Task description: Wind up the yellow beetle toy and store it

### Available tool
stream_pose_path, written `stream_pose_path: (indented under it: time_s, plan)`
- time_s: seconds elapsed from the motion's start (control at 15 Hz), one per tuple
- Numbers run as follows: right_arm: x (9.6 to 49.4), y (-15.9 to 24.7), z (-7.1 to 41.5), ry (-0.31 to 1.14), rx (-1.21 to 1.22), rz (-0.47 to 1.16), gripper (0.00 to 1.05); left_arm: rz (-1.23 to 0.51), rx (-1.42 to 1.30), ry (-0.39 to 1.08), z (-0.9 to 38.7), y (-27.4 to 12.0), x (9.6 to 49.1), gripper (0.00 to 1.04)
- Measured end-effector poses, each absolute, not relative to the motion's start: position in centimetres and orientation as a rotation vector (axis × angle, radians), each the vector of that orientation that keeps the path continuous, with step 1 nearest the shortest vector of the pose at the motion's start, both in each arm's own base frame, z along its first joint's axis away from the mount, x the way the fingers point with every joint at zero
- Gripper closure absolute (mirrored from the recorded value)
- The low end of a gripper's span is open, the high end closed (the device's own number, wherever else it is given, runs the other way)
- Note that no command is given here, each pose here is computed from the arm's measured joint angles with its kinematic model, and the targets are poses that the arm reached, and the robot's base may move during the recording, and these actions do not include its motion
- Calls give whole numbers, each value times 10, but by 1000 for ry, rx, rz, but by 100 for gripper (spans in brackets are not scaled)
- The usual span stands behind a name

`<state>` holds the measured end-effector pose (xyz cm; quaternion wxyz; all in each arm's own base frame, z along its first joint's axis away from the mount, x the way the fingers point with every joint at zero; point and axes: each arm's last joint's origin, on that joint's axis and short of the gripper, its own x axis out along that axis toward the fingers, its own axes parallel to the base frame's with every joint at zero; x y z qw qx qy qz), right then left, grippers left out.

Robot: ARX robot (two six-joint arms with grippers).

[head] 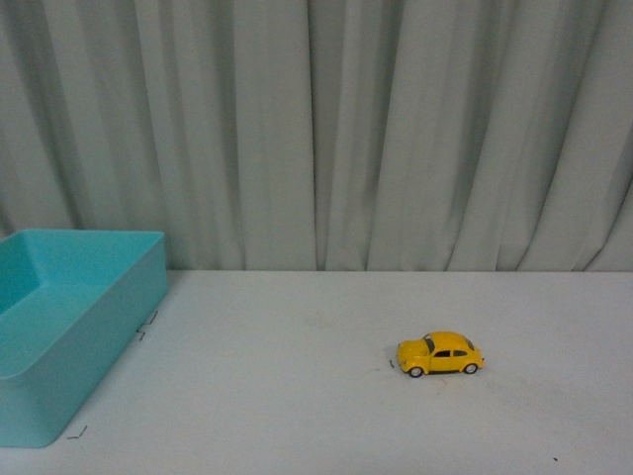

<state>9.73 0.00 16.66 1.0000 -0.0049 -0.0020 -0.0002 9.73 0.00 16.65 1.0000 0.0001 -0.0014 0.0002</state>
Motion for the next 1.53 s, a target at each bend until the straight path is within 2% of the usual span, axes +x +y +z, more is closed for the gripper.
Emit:
stream_pose_path:
  time_s: [1.53]
  plan:
    - [97, 0, 167, -3, -10, 0, 7, 0, 0, -2, 166, 0, 97, 7]
